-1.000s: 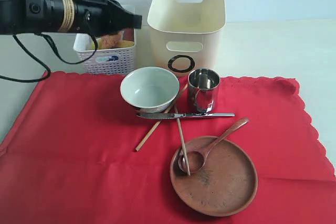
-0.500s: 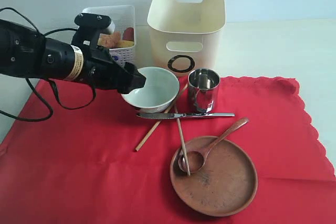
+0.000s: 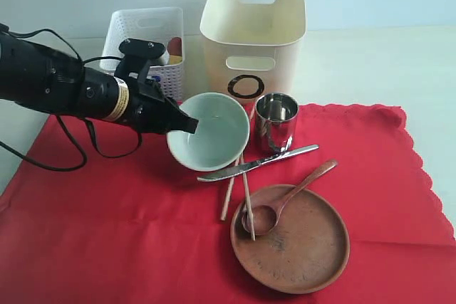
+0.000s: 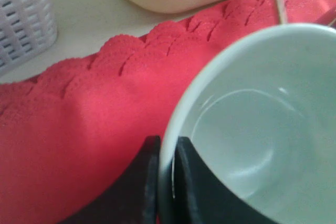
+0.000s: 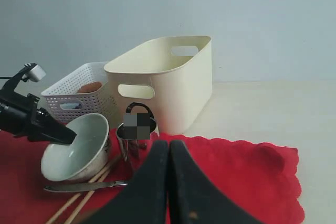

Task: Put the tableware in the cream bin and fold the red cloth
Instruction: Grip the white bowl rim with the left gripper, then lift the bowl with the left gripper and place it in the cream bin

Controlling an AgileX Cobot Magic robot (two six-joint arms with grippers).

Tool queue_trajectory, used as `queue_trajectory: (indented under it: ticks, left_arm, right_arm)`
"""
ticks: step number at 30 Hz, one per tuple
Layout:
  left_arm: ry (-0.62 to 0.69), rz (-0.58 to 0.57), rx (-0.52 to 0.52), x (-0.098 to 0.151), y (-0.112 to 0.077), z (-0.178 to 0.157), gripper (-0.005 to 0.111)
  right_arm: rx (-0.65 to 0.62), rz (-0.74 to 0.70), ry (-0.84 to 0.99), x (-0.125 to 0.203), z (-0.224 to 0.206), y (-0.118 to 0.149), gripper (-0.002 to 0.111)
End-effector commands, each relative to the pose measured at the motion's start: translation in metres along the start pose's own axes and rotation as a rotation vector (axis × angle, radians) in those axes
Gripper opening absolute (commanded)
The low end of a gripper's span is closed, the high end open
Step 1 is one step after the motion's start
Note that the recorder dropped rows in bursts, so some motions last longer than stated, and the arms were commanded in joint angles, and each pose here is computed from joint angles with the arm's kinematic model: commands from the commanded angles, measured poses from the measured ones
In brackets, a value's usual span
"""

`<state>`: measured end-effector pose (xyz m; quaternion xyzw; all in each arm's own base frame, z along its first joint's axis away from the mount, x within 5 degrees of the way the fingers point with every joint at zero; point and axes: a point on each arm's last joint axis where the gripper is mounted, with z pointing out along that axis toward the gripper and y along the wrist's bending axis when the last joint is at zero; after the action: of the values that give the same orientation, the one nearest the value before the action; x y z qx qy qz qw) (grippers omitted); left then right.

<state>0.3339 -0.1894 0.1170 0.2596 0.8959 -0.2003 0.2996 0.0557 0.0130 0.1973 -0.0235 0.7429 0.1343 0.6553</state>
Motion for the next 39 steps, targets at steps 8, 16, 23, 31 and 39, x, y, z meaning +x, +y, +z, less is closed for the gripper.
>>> queue_trajectory:
  ticks: [8,16,23,31,39]
  left_arm:
    - [0.009,0.029,-0.023,0.002,0.003,0.001,0.0]
    - [-0.005,0.032,-0.023,-0.002,0.002,-0.003,0.0]
    - [-0.083,0.051,-0.02,-0.021,-0.005,-0.026,0.0]
    - [-0.225,0.075,-0.022,-0.05,-0.018,-0.071,0.0]
    - [-0.443,0.073,-0.005,-0.104,-0.031,-0.117,0.0]
  right_arm:
    - [-0.003,0.0,-0.004,0.001,0.0,0.0,0.0]
    - [-0.003,0.0,-0.004,0.001,0.0,0.0,0.0]
    - [-0.003,0.0,-0.004,0.001,0.0,0.0,0.0]
    - [-0.003,0.0,-0.004,0.001,0.0,0.0,0.0]
    - [-0.003,0.0,-0.004,0.001,0.0,0.0,0.0]
